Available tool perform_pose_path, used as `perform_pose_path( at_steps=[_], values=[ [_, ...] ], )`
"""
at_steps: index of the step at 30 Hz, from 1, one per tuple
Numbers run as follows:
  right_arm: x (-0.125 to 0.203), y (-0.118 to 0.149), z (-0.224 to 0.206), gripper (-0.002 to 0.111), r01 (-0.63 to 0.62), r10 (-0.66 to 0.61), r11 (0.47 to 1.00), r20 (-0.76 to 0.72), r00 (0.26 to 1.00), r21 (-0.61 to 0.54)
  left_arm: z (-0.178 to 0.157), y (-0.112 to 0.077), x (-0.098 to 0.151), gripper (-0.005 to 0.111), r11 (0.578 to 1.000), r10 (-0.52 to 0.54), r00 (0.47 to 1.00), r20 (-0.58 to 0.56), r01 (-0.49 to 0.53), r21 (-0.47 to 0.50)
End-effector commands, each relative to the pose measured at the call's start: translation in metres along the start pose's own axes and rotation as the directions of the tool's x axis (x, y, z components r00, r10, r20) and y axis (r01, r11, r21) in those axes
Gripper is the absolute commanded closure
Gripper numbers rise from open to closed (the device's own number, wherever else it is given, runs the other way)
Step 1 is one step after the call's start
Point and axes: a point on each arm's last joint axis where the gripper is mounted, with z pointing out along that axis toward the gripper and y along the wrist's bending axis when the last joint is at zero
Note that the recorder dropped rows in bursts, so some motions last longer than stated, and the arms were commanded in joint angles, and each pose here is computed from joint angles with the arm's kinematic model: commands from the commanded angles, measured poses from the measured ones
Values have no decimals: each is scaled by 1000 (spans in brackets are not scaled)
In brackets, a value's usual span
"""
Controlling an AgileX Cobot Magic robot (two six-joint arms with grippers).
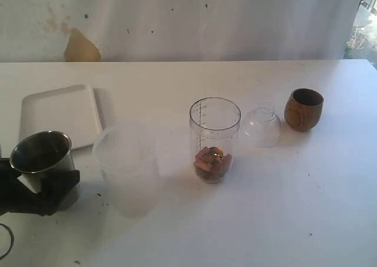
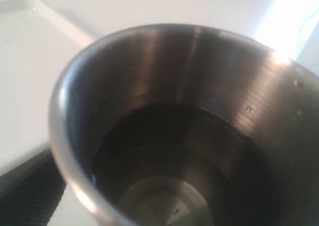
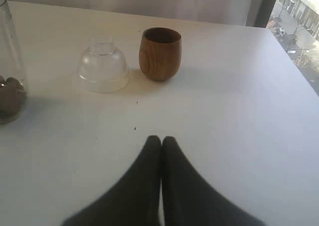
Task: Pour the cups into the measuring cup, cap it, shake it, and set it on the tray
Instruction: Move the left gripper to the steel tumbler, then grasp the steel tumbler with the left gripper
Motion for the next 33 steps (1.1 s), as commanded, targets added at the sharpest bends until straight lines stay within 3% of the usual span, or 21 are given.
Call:
perform_pose_path(
  at_steps=[1,17,33],
  values=[
    [2,0,0,108,-1,1,1000,-4,1000,1,3,0,3,9,1000,10,1000,10,-10,5],
    [2,0,0,108,-1,1,1000,-4,1000,1,4,2,9,9,1000,30,999,-14,-30,-7],
    [2,0,0,108,-1,1,1000,-4,1000,1,17,7,-3,9,998,56,998,36,-57,41]
  ],
)
